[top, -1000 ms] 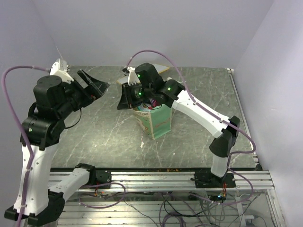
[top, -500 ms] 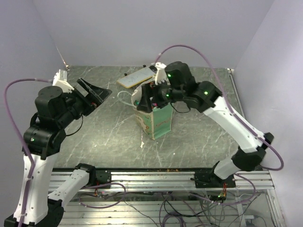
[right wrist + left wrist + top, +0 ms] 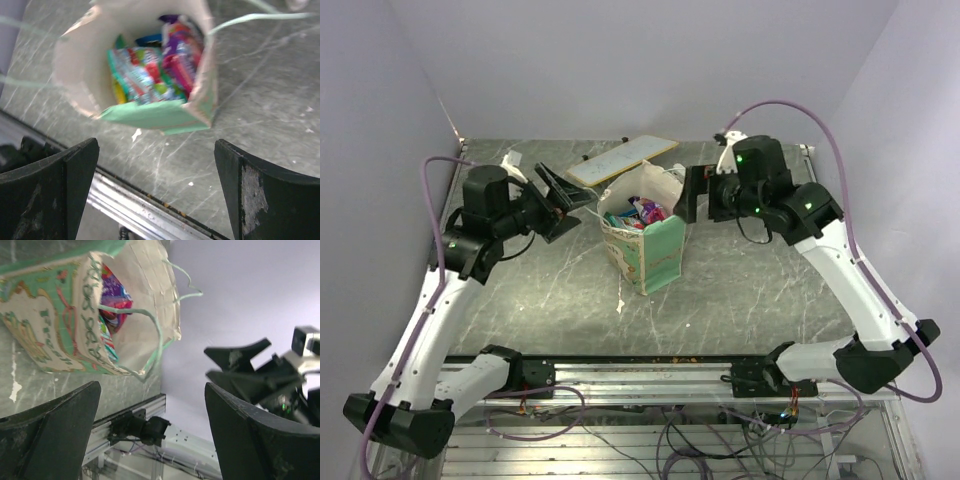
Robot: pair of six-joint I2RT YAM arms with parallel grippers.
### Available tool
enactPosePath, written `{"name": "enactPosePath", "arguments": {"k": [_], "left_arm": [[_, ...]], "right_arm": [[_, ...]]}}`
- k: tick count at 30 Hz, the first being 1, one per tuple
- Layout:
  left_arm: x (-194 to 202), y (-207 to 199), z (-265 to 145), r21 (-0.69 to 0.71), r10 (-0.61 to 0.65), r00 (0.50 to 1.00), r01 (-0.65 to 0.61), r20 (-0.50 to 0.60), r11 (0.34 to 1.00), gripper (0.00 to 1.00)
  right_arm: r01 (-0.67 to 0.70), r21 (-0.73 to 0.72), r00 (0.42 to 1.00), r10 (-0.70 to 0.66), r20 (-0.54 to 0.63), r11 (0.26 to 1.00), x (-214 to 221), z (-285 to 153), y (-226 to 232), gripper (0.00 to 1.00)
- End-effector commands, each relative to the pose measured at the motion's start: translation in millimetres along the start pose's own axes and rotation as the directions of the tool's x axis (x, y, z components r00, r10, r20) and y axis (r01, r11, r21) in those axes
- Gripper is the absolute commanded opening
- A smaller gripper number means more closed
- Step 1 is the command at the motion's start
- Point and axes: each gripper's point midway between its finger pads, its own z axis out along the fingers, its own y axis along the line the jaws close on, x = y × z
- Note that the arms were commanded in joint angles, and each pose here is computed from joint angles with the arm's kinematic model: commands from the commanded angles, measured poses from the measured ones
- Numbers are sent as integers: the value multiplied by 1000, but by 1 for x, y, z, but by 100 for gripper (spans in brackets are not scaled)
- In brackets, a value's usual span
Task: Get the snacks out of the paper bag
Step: Adjust the paper bag at the center of the board.
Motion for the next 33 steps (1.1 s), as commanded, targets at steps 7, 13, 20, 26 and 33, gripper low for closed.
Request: {"name": "enactPosePath", "arguments": {"k": [7, 13, 20, 26, 33], "left_arm": [[17, -24, 64, 49, 49, 997, -47, -56, 998, 75], [4, -26, 72, 25, 92, 996, -92, -9, 995, 75], [8, -18, 76, -4, 106, 994, -106, -37, 994, 53], [1, -8, 77, -46, 145, 988, -147, -52, 988, 39], [-7, -2, 81, -47, 148, 987, -151, -70, 987, 32]], "right_arm": [[-135, 47, 989, 132, 65, 990, -35, 7, -56, 100], [-270, -46, 961, 272, 53, 962, -48, 16, -88, 100], [-521, -184, 847, 531, 8, 834, -56, 44, -134, 94], [-595, -318, 792, 605, -80, 738, -61, 75, -138, 84], [-637, -395, 758, 630, -167, 662, -57, 94, -132, 75]]}}
